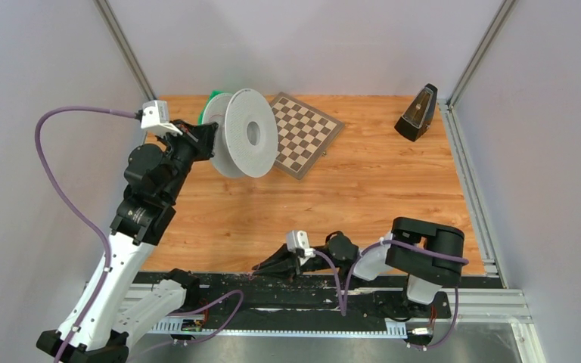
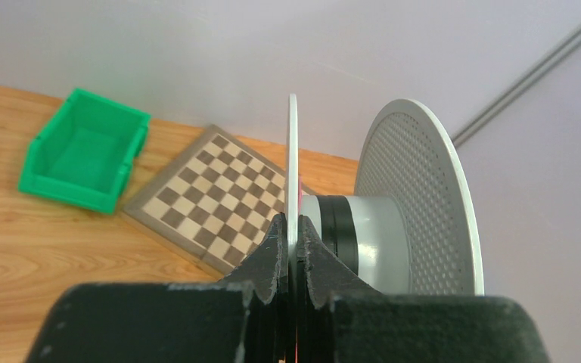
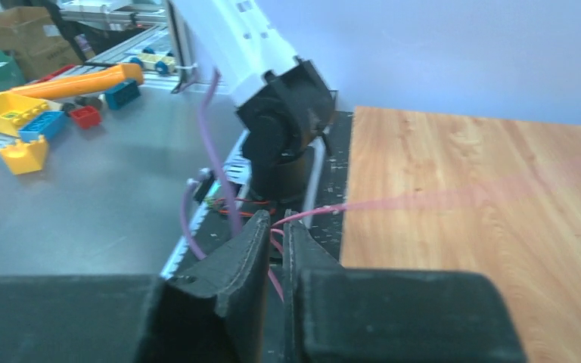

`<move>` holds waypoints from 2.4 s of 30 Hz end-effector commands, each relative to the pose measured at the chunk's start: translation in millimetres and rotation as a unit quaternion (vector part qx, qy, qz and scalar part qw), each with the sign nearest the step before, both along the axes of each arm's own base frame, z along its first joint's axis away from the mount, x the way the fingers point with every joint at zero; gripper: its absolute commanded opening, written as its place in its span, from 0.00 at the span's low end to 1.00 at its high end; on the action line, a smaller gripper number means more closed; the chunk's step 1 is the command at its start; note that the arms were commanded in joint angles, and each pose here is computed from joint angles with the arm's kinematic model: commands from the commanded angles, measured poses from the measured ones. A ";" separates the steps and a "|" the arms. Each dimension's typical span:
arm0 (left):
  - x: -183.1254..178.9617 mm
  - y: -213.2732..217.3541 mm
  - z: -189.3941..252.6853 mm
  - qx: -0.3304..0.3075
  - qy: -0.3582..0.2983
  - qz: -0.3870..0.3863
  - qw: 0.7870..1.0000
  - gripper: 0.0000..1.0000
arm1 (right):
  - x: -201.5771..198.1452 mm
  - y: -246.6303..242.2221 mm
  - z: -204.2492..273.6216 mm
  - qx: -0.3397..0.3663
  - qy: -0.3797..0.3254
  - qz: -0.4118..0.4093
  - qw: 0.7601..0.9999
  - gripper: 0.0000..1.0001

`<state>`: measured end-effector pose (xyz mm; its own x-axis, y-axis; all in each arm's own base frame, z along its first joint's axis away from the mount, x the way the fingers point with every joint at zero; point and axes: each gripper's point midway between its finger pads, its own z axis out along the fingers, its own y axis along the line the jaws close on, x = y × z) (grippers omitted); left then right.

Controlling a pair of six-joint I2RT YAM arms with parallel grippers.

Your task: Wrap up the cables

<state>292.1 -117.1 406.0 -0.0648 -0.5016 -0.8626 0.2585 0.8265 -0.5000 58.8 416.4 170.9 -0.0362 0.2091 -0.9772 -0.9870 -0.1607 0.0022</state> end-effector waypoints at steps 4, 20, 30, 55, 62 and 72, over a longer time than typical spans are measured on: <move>8.7 15.3 50.2 0.019 -0.066 0.044 0.997 0.00 | -34.3 -17.7 -1.8 0.020 0.024 -0.012 0.999 0.05; 11.2 -8.1 11.9 0.059 -0.011 -0.019 0.998 0.00 | 48.6 -33.8 24.4 -0.062 0.030 -0.229 0.971 0.36; -58.0 -34.2 58.4 -0.003 -0.043 -0.153 0.987 0.00 | 128.3 -52.8 48.3 -0.003 0.056 -0.286 0.957 0.64; -84.3 -42.1 104.1 -0.112 -0.091 -0.202 0.969 0.00 | 67.7 -2.0 41.1 0.057 0.117 0.026 0.991 0.34; -30.5 -0.9 66.7 -0.096 -0.064 -0.034 0.993 0.00 | 46.8 -7.5 25.4 0.037 0.142 0.018 0.989 0.04; 42.8 21.7 13.0 0.080 -0.003 0.099 0.992 0.00 | 54.8 -8.7 27.5 -0.013 0.122 -0.019 0.992 0.02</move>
<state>321.6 -118.9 393.2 -0.1244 -0.4429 -0.8879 0.1738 0.8713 -0.4590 107.7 407.1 159.1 -0.3603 0.1290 -0.9239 -0.9303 -0.1222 0.3457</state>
